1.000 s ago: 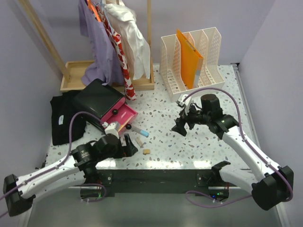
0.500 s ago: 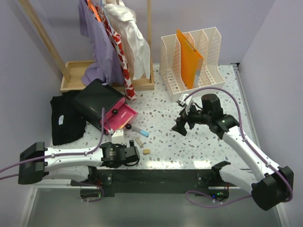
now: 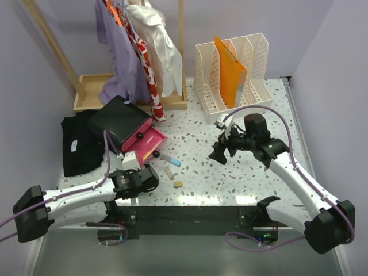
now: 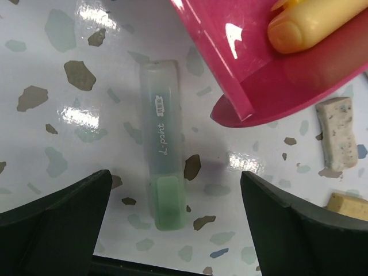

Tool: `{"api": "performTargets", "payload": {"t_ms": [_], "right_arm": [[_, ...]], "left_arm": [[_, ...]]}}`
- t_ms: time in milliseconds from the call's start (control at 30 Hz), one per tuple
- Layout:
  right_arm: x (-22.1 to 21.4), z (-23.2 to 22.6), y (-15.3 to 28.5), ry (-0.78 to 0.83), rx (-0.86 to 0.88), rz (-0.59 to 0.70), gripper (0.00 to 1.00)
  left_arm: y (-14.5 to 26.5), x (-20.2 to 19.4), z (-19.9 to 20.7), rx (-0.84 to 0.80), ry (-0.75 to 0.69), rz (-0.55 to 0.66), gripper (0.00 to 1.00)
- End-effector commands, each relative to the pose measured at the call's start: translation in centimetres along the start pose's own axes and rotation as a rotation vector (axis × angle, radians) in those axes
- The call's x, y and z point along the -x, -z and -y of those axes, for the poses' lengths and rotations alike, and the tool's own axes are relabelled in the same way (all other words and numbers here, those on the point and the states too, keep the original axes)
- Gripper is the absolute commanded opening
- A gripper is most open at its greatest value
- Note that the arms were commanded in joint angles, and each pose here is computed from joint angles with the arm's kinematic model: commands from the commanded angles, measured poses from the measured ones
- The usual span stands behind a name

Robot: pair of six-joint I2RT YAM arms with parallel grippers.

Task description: Organize the desk

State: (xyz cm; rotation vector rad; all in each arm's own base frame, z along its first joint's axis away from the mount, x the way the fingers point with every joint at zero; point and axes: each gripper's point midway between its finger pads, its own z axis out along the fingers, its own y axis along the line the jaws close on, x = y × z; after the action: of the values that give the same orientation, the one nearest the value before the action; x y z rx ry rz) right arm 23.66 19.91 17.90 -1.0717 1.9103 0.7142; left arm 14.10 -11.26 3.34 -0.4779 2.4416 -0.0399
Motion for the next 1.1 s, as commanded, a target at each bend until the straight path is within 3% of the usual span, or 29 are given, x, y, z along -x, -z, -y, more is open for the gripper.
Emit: {"api": "performTargets", "payload": {"t_ms": [0, 133, 233, 300, 333, 400, 433, 500, 533, 633, 867, 1067], "right_arm": [[1.0, 0.6, 0.0, 0.007, -0.016, 0.032, 0.99], [0.8, 0.6, 0.0, 0.004, -0.018, 0.028, 0.99], [0.8, 0.8, 0.0, 0.002, -0.022, 0.028, 0.99], [0.9, 0.8, 0.0, 0.003, -0.022, 0.029, 0.99], [0.8, 0.9, 0.0, 0.001, -0.025, 0.030, 0.99], [0.9, 0.9, 0.1, 0.002, -0.027, 0.032, 0.99], [0.9, 0.9, 0.1, 0.002, -0.026, 0.033, 0.99], [0.9, 0.9, 0.1, 0.000, -0.025, 0.031, 0.99], [0.9, 0.9, 0.2, 0.000, -0.025, 0.033, 0.99], [1.0, 0.9, 0.2, 0.000, -0.027, 0.034, 0.99], [1.0, 1.0, 0.3, -0.003, -0.030, 0.037, 0.99], [1.1, 1.1, 0.4, -0.004, -0.032, 0.038, 0.99]], "left_arm": [[-1.0, -1.0, 0.3, -0.001, -0.026, -0.031, 1.00], [-2.0, -2.2, -0.6, 0.076, -0.045, -0.060, 0.99], [-2.3, -2.6, -0.8, 0.097, -0.043, -0.070, 0.92], [-2.4, -2.7, -0.9, 0.098, -0.044, -0.073, 0.80], [-2.4, -2.8, -0.9, 0.096, -0.049, -0.075, 0.67], [-2.4, -2.9, -0.9, 0.092, -0.052, -0.079, 0.53], [-2.4, -2.9, -1.0, 0.091, -0.059, -0.081, 0.40], [-2.3, -3.0, -0.9, 0.083, -0.064, -0.087, 0.25], [-2.2, -3.0, -0.8, 0.076, -0.080, -0.091, 0.13], [-2.0, -3.2, -0.1, 0.030, -0.113, -0.111, 0.00], [0.2, -4.7, 3.1, -0.196, -0.267, -0.236, 0.00], [4.8, -4.2, 7.6, -0.509, -0.387, -0.271, 0.00]]}}
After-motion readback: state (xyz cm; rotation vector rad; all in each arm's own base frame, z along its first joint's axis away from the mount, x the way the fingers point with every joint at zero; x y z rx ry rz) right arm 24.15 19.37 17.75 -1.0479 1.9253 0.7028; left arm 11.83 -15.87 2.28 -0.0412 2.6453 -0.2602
